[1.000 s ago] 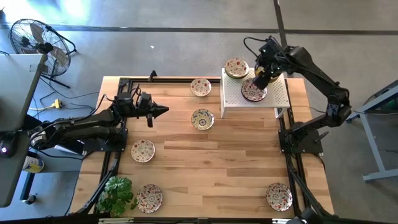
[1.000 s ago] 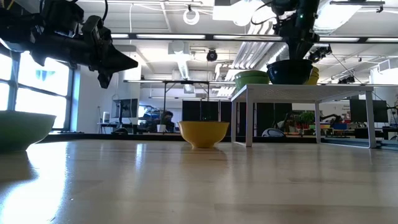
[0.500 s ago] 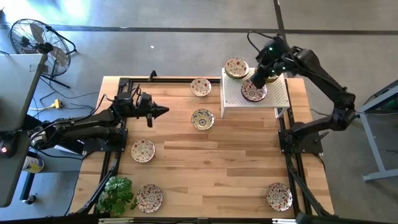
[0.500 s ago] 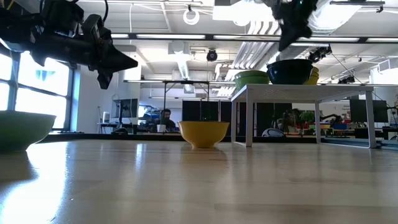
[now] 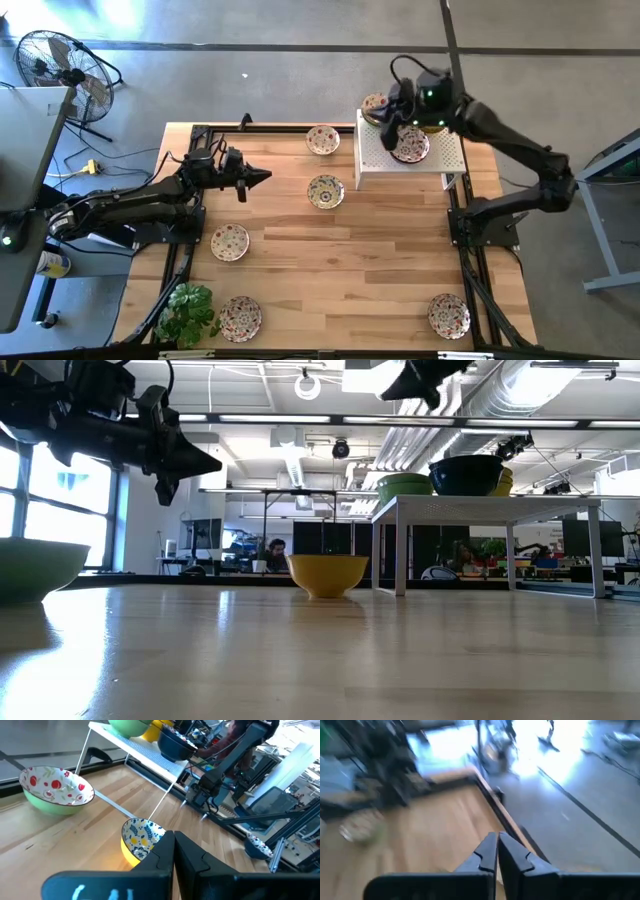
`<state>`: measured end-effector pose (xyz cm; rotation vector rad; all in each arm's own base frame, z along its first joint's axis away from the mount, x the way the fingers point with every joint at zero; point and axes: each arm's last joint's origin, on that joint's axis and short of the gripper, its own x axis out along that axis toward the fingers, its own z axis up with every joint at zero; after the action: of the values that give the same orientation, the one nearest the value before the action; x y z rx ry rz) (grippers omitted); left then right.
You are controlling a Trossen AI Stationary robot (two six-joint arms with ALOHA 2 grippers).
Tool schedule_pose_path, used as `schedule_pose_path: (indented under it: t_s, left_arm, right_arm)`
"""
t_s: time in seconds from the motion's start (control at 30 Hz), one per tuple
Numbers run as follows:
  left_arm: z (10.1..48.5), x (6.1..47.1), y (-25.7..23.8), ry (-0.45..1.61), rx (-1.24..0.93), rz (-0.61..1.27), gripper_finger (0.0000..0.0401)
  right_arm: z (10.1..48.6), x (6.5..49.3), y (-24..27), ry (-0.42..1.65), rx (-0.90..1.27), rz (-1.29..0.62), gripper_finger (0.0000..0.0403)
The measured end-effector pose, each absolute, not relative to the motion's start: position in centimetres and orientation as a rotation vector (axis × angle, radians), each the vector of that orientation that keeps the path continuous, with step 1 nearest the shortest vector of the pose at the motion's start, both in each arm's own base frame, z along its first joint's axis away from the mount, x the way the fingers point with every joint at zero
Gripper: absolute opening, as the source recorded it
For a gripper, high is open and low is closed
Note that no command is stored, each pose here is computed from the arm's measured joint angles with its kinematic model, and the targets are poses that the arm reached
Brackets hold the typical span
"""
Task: Pick & Place Mini bowls
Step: Stack the black patterned bowl on top of the black patterned bowl on the shelf
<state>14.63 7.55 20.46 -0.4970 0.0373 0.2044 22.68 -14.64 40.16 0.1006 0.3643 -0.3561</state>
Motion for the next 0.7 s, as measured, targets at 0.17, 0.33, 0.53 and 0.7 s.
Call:
schedule_pose_path:
  t_s: [0.17,0.33,0.53,0.7]
  left_arm:
    - [20.4,14.6,7.6,0.04,-0.499,0.208,0.0]
    - [20.4,14.6,7.6,0.041,-0.499,0.208,0.0]
    - [20.2,14.6,7.5,0.057,-0.498,0.211,0.0]
    - [20.3,14.6,7.5,0.058,-0.483,0.21,0.0]
  right_arm:
    - [38.5,23.9,-12.7,0.184,0.112,-0.248,0.0002]
    - [39.0,23.4,-9.8,0.168,0.126,-0.206,0.0004]
    - [39.9,22.1,-5.3,0.256,0.118,-0.179,0.0002]
    - [40.1,20.9,-1.3,0.396,0.187,-0.126,0.0017]
